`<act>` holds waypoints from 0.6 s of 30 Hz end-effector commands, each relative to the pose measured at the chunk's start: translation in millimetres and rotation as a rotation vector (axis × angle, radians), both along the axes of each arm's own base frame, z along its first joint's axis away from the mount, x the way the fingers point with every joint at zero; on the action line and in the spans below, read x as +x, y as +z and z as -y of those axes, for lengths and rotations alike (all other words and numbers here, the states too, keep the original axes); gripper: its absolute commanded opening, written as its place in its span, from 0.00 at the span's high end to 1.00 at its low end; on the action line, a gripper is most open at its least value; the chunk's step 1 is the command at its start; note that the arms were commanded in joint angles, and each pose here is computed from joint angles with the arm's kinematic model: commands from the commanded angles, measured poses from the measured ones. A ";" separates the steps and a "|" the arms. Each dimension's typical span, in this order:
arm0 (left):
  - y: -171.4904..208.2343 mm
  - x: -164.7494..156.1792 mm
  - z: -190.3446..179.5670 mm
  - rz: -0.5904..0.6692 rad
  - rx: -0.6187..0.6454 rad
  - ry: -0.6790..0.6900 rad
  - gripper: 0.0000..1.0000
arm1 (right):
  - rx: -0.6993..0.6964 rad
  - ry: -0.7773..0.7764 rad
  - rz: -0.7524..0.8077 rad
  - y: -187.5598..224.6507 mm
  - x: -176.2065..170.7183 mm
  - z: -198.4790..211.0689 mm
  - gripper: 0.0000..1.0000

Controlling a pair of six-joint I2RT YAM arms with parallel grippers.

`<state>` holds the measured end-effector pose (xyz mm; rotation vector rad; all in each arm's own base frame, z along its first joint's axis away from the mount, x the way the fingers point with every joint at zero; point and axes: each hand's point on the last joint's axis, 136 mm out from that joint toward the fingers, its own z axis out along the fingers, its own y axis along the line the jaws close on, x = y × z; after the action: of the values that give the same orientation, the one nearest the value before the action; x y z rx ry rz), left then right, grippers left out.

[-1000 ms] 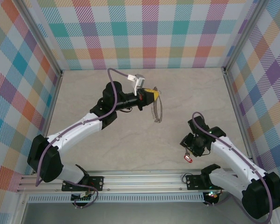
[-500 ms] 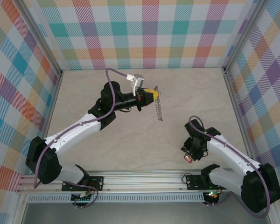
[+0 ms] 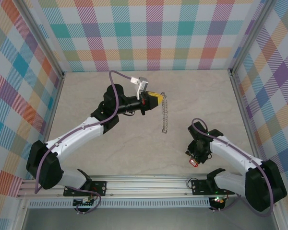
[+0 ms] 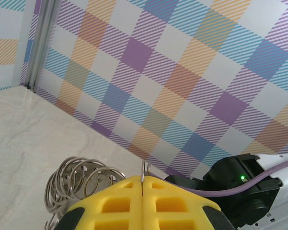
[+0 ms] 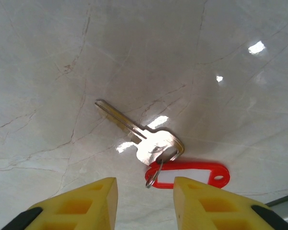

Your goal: Put the keys on the keyring

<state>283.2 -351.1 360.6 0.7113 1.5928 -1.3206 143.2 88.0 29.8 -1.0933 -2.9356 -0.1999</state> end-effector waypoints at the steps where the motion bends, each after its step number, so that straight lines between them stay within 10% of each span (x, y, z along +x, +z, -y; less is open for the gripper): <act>1: 29.5 -9.5 -6.0 0.101 -0.056 -0.017 1.00 | -0.013 -0.007 -0.003 -2.8 0.5 0.5 0.66; 18: 25.3 -5.0 -1.6 0.101 -0.054 -0.029 1.00 | -0.016 -0.005 -0.028 -11.9 -2.0 0.4 0.75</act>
<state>281.2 -351.7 361.4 0.7226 1.5865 -1.3298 148.1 90.3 23.1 -1.0929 -2.9332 -0.1933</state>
